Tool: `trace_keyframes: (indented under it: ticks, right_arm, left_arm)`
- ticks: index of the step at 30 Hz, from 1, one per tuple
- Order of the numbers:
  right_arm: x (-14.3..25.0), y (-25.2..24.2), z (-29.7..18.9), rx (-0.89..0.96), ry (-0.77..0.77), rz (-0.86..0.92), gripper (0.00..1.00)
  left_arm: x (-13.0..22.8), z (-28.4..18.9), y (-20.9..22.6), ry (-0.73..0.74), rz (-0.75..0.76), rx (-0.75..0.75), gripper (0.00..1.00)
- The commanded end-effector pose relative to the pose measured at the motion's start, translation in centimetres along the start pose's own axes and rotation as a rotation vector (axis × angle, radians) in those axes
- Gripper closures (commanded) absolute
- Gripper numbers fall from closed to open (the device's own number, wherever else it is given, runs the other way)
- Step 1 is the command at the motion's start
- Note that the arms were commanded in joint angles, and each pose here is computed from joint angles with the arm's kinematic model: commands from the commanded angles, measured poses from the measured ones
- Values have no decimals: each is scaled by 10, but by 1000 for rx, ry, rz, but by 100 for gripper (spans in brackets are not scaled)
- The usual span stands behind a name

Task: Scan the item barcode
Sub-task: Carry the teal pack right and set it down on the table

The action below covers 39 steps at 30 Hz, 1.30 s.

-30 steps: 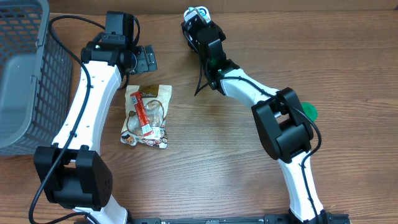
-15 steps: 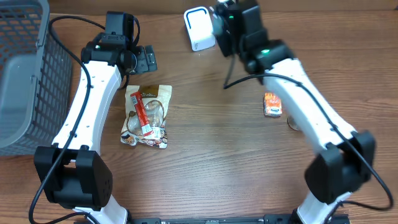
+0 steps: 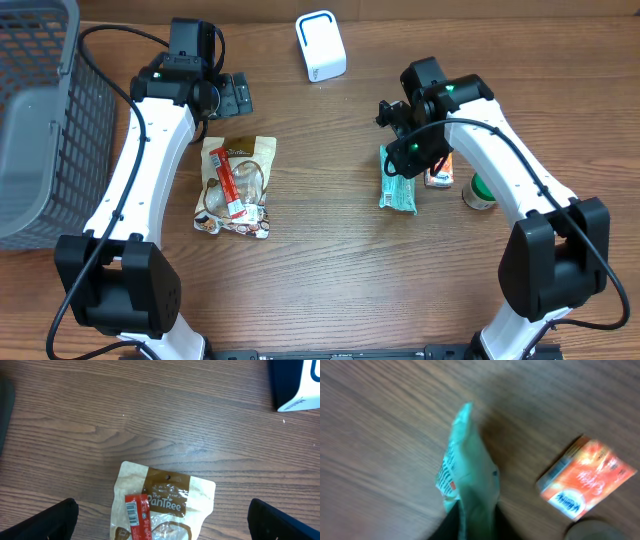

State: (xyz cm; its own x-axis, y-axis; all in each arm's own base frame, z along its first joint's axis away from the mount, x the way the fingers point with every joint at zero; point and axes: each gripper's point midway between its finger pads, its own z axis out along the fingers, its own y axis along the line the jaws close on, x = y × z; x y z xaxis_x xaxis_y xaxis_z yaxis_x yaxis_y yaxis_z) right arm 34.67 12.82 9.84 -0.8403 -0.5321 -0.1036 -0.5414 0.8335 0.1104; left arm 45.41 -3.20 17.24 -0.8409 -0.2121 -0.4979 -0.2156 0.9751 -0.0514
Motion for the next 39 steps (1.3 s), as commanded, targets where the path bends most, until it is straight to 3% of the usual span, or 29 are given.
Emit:
trace_keyframes:
  ticks: [1,2,5,8,14,16,20,30,39]
  right_arm:
    - [1,-10,7,19,-14,-7,6]
    - [1,-11,9,21,-16,-7,0]
    - [-7,-13,11,28,-53,58,0]
    - [-25,-15,9,15,-131,334,2]
    - [-20,14,12,-98,-76,601,37]
    - [-20,22,16,-101,-70,604,62]
    - [-21,39,35,-91,-74,608,75]
    - [0,19,80,96,-108,628,75]
    - [28,-17,82,294,-72,653,75]
  left_arm:
    - [-3,-2,1,-11,-3,-9,0]
    - [-3,-2,1,-12,-3,-10,0]
    - [-3,-2,1,-11,-3,-10,0]
    - [-3,-2,1,-11,-3,-9,0]
    - [-3,-2,1,-11,-3,-10,0]
    - [-3,-2,1,-12,-3,-10,0]
    - [-3,-2,1,-12,-3,-10,0]
    - [-3,-2,1,-12,-3,-10,0]
    - [-3,-2,1,-11,-3,-10,0]
